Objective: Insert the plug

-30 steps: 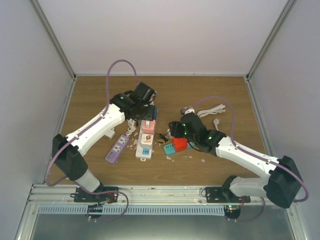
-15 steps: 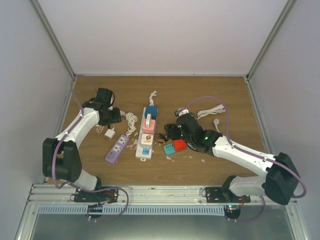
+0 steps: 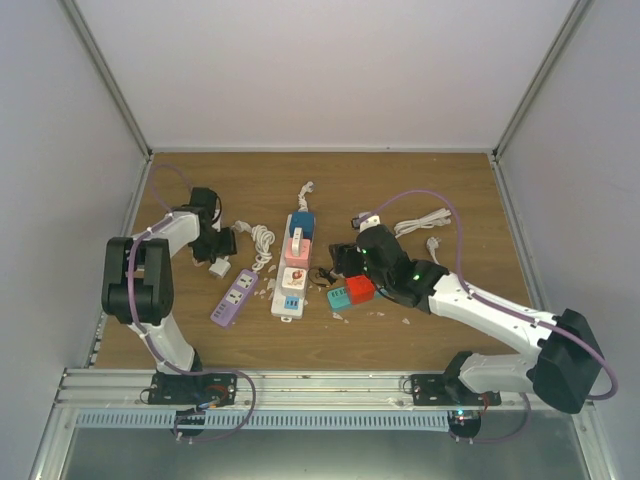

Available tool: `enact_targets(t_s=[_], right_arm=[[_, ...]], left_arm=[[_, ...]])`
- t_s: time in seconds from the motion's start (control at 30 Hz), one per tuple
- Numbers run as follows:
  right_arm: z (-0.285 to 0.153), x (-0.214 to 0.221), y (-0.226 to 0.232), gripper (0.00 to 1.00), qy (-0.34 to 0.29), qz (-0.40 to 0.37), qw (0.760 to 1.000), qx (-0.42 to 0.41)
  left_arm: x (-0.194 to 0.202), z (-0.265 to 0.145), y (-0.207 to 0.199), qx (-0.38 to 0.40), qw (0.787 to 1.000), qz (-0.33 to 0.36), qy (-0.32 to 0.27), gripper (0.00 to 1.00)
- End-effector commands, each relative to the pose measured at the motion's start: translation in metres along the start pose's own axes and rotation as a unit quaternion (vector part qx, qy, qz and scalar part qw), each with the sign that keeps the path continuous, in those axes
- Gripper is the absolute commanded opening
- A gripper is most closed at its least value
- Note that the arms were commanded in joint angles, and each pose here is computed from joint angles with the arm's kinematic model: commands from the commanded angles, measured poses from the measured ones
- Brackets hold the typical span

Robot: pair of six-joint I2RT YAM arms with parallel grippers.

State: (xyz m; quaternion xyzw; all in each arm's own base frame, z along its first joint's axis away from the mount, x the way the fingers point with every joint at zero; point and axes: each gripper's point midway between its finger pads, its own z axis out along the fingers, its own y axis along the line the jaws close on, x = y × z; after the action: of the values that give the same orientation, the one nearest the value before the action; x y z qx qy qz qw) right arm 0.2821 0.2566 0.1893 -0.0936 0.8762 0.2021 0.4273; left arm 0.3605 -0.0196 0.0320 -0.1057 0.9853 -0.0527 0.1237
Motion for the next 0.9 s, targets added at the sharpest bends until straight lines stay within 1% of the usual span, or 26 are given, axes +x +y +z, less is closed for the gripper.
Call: enact_targets(t_s=[0.0,0.13,0.33,0.63,0.7,0.77,0.8,0.87], right_arm=[[0.0,-0.004,-0.003,0.76,-0.012,-0.003,1.0,0.01],[0.006,-0.001,-0.002,0.76,-0.005,0.001,1.0,0.012],[0.013,0.005,-0.002,0.76,0.011,0.004,1.0,0.015],[0.013,0.008,-0.003,0.76,0.015,0.007,1.0,0.017],[0.014,0.009,-0.003,0.76,0.016,0.009,1.0,0.017],[0.013,0.009,-0.003,0.76,0.016,0.009,1.0,0.017],[0.013,0.009,-0.003,0.76,0.017,0.009,1.0,0.017],[0.012,0.008,-0.003,0.76,0.016,0.009,1.0,0.016]], left_arm=[[0.001,0.003,-0.007,0.022,1.0,0.008,-0.004,0.64],[0.014,0.001,-0.015,0.035,0.999,0.004,0.006,0.64],[0.029,0.0,-0.011,-0.022,0.999,0.022,0.012,0.67],[0.05,0.001,-0.003,-0.075,0.996,0.027,0.034,0.66],[0.055,0.002,0.0,-0.081,0.996,0.024,0.04,0.65],[0.058,0.002,0.002,-0.083,0.995,0.021,0.041,0.61],[0.058,0.002,0.002,-0.083,0.996,0.019,0.041,0.58],[0.054,0.001,0.001,-0.08,0.996,0.016,0.03,0.48]])
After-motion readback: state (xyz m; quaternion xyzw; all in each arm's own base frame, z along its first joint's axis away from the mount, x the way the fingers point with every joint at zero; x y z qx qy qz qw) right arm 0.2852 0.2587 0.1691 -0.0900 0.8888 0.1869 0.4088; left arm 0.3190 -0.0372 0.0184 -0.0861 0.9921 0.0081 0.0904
